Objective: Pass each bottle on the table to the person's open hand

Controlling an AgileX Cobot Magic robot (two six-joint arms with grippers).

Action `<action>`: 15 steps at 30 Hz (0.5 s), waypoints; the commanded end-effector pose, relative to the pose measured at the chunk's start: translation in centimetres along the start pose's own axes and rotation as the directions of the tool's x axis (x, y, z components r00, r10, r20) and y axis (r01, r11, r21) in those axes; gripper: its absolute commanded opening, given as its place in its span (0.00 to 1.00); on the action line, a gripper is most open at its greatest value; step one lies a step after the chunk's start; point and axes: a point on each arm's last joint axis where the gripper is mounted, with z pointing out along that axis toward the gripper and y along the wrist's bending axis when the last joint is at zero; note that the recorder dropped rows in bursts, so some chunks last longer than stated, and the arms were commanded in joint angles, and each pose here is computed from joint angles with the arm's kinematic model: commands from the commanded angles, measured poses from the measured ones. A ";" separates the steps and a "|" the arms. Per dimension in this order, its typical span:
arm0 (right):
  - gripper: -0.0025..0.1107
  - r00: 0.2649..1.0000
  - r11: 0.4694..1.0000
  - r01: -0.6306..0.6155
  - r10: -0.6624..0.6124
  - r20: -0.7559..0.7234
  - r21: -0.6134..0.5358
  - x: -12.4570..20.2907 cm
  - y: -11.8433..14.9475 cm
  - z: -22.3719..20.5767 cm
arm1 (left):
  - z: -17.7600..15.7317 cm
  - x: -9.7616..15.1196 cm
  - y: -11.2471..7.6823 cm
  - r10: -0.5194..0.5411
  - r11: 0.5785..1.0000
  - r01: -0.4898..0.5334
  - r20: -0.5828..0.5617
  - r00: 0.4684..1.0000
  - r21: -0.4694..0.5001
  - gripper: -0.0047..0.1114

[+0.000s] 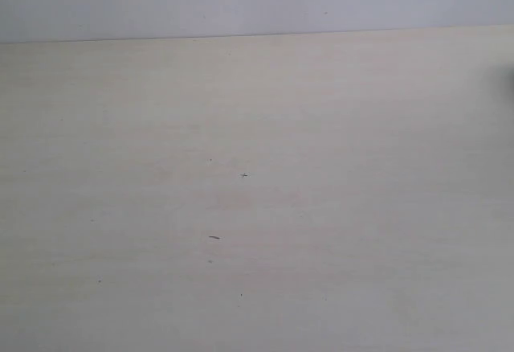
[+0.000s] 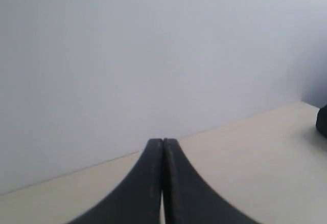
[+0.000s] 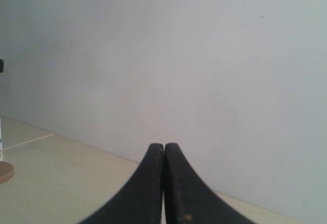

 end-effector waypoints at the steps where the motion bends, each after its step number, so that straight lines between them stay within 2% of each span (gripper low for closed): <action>1: 0.02 1.000 1.000 0.006 -0.006 0.002 -0.004 0.0 0.0 -0.1 | -1.5 -0.7 -0.1 -0.018 1.000 0.018 0.063 0.998 -0.002 0.04; 10: 0.02 1.000 1.000 0.006 -0.006 0.002 -0.004 0.0 0.0 -0.1 | -1.9 -0.9 -0.1 -0.017 1.000 0.017 0.079 0.997 -0.004 0.04; 15: 0.02 1.000 1.000 0.006 -0.006 0.002 -0.004 0.0 0.0 -0.1 | -3.3 -0.6 0.6 -0.012 0.998 0.015 0.056 0.998 -0.065 0.04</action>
